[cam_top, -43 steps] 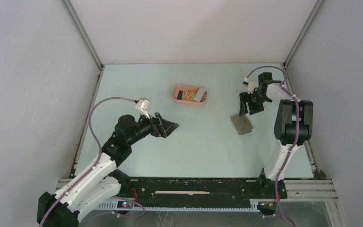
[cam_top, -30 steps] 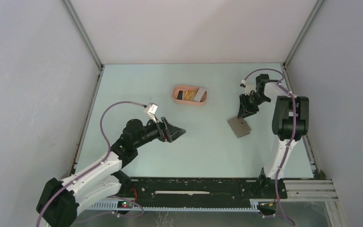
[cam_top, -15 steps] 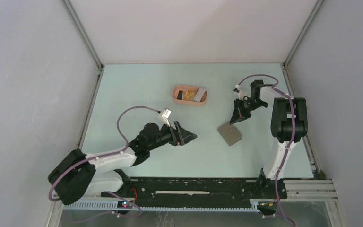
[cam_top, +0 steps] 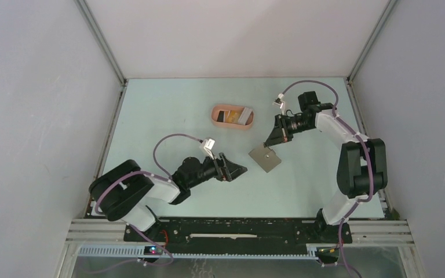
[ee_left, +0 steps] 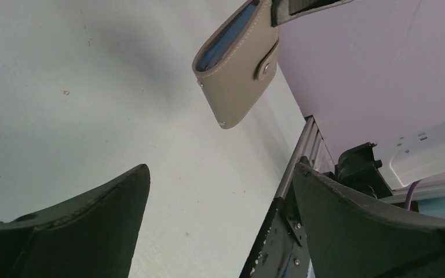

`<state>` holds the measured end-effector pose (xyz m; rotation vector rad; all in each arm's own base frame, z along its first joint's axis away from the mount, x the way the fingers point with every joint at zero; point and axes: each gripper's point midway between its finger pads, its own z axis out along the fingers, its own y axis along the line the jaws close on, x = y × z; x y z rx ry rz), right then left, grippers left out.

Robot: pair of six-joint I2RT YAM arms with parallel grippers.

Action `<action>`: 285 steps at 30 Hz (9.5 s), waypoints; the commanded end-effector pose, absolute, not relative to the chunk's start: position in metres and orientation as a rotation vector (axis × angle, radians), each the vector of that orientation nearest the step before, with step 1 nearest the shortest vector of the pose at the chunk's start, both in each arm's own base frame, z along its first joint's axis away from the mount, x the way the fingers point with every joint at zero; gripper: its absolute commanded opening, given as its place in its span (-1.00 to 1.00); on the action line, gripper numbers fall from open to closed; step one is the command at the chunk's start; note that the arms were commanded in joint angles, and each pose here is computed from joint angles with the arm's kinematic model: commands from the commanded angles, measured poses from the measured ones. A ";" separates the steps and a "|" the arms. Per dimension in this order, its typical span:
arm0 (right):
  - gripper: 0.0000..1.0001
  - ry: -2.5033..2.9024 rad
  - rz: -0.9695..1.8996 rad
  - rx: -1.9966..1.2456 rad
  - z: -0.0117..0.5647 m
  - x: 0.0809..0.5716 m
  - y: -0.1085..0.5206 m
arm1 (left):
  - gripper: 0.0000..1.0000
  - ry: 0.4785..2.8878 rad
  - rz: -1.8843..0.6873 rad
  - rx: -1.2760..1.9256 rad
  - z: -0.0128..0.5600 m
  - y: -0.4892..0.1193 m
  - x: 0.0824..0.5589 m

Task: Put the credit cards into the card holder
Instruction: Open the card holder at the center of the board.

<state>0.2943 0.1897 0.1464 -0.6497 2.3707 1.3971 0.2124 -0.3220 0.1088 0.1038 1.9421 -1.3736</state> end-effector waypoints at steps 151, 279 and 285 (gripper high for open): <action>-1.00 2.373 0.868 -0.983 0.118 0.249 0.231 | -0.43 2.232 -1.133 -0.001 0.060 -0.310 0.202; -0.06 2.655 0.958 -1.022 0.058 0.263 0.272 | -0.13 2.315 -0.644 -0.022 0.020 -0.227 0.214; -0.01 2.705 0.965 -0.999 0.046 0.261 0.271 | -0.14 2.317 -0.660 -0.014 0.019 -0.230 0.213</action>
